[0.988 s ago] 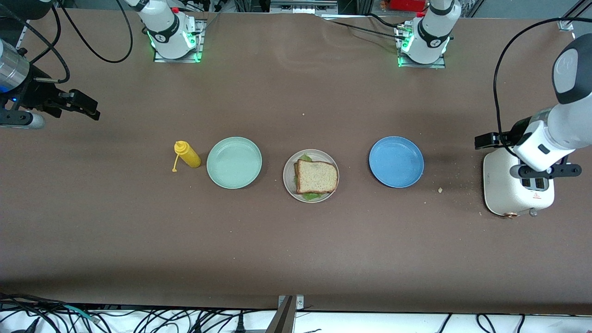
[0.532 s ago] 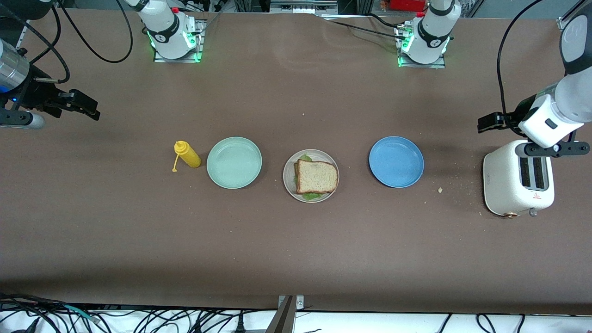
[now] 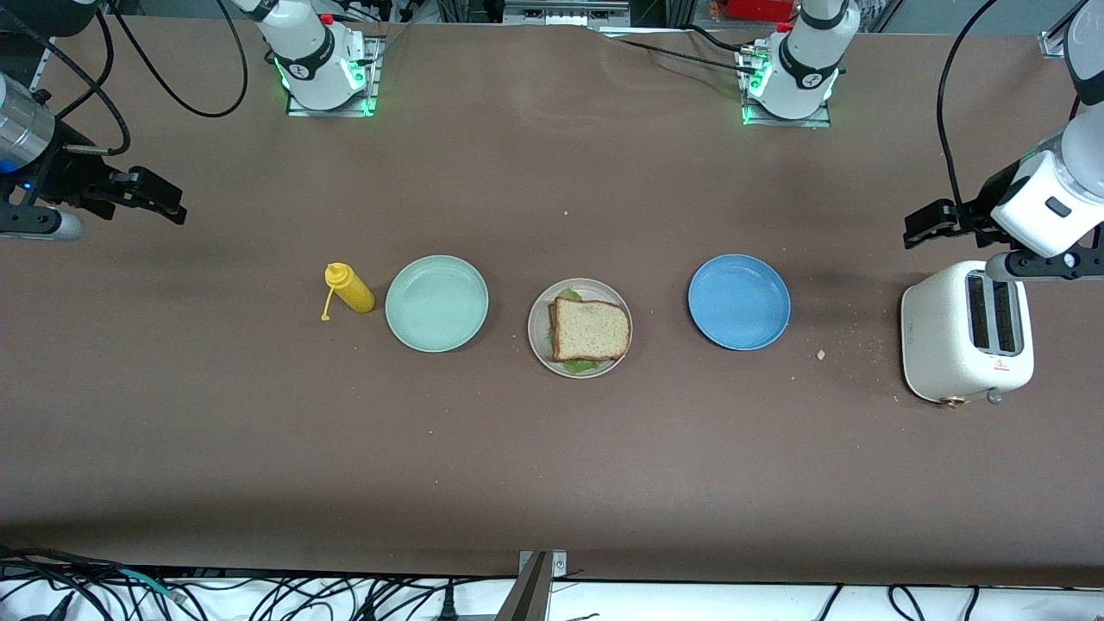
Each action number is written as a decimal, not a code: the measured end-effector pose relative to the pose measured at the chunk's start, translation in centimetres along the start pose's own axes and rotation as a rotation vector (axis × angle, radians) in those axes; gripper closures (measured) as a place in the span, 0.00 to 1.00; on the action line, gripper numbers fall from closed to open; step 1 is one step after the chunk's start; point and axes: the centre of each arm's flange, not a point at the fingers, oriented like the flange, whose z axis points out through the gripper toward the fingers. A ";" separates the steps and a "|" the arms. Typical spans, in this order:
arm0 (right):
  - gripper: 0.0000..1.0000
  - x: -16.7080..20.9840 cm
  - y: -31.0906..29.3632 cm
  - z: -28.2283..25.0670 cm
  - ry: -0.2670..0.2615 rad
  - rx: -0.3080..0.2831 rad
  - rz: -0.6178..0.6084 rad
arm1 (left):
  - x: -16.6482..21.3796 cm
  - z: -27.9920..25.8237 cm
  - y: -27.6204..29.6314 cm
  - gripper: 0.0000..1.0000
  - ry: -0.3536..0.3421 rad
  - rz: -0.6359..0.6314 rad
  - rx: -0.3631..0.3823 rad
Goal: Make sandwich in beige plate with both arms
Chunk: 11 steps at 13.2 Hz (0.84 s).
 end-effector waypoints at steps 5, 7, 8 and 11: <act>0.00 0.0 0.0 0.0 0.000 0.000 0.000 | 0.1 -0.9 -0.4 0.00 0.021 -0.005 0.008; 0.00 0.0 0.1 0.0 0.000 0.000 0.002 | 0.1 -0.9 -0.7 0.00 0.022 -0.005 0.037; 0.00 0.0 0.2 0.0 0.000 0.000 0.004 | 0.1 -0.8 -0.7 0.00 0.020 -0.005 0.037; 0.00 0.0 0.3 0.0 0.000 0.000 0.006 | 0.3 -0.6 -0.6 0.00 0.015 -0.004 0.037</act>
